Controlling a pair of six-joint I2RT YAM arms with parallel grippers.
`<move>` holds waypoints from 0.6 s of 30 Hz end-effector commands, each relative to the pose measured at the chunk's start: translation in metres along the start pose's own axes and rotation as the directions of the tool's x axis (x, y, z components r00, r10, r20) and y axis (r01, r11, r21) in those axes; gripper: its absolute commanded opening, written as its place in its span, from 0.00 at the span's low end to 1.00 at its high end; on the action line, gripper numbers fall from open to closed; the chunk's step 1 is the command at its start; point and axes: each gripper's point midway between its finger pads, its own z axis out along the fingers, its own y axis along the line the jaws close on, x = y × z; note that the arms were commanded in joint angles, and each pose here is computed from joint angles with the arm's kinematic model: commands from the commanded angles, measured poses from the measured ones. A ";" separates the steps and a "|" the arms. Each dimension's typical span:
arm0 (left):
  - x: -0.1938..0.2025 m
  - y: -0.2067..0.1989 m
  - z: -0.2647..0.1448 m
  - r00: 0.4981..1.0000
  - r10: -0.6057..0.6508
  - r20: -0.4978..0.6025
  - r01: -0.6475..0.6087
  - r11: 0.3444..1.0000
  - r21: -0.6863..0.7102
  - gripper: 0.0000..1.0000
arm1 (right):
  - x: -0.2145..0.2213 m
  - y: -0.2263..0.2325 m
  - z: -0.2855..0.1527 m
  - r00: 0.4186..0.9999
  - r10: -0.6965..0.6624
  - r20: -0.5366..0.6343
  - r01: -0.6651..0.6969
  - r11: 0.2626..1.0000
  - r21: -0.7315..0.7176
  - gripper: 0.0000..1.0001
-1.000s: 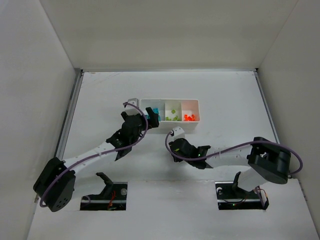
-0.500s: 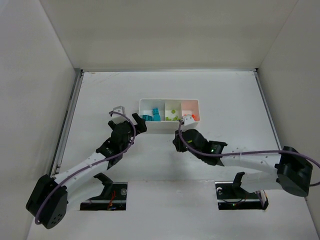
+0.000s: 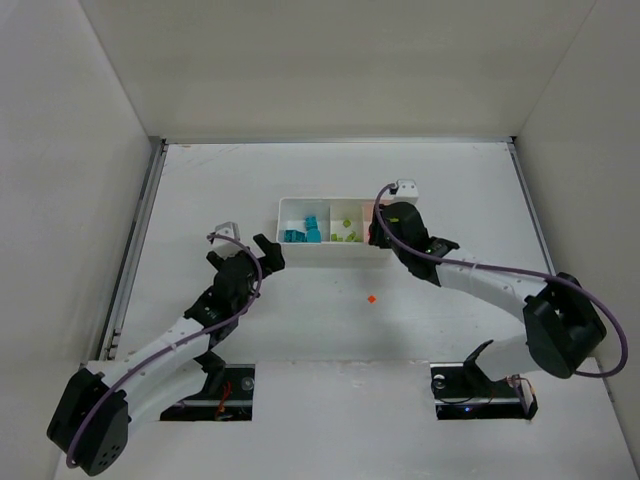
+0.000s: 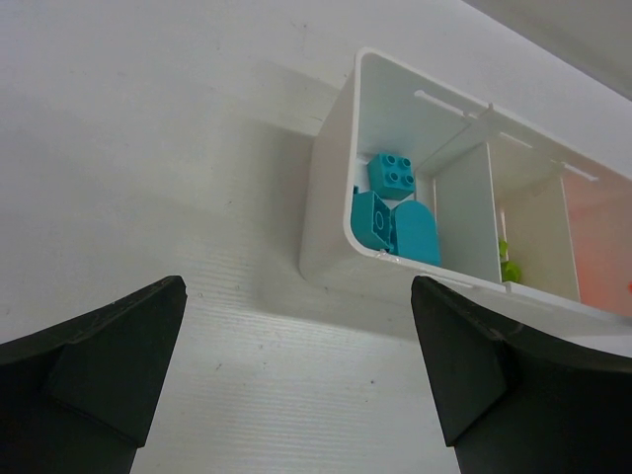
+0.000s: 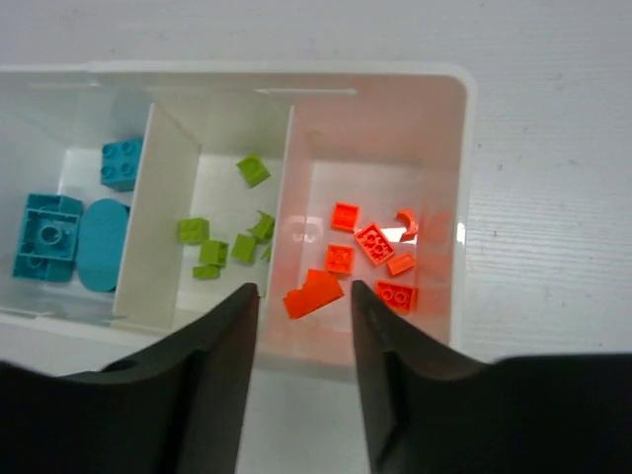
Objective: Sort the legos into containers by color
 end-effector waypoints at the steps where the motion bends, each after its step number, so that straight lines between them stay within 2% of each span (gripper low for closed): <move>1: -0.007 0.002 -0.001 0.998 -0.037 0.042 0.037 0.999 0.002 1.00 | -0.034 0.004 0.004 0.996 0.029 0.089 -0.029 1.000 0.005 0.52; 3: -0.007 0.002 -0.001 0.998 -0.039 0.043 0.039 0.999 0.003 1.00 | -0.038 -0.001 0.001 0.993 0.035 0.109 -0.038 0.999 0.022 0.58; 5: -0.006 0.003 -0.002 0.998 -0.045 0.043 0.045 0.999 0.003 1.00 | -0.037 -0.001 -0.008 0.993 0.031 0.115 -0.034 0.999 0.023 0.58; 8: -0.007 0.001 -0.002 0.998 -0.050 0.041 0.050 0.999 0.010 1.00 | -0.018 0.007 -0.030 0.993 0.027 0.111 -0.026 1.000 -0.019 0.47; 12: -0.006 -0.001 -0.003 0.998 -0.053 0.042 0.052 0.998 0.018 1.00 | 0.042 0.027 -0.058 1.000 -0.016 0.015 0.018 0.992 -0.129 0.33; 14: -0.006 -0.002 -0.003 0.998 -0.054 0.039 0.053 0.998 0.023 1.00 | 0.080 0.032 -0.069 0.997 -0.039 -0.071 0.027 0.985 -0.171 0.31; 18: -0.005 -0.007 -0.003 0.998 -0.059 0.037 0.058 0.998 0.037 1.00 | 0.120 0.034 -0.078 0.985 -0.067 -0.156 0.036 0.980 -0.195 0.33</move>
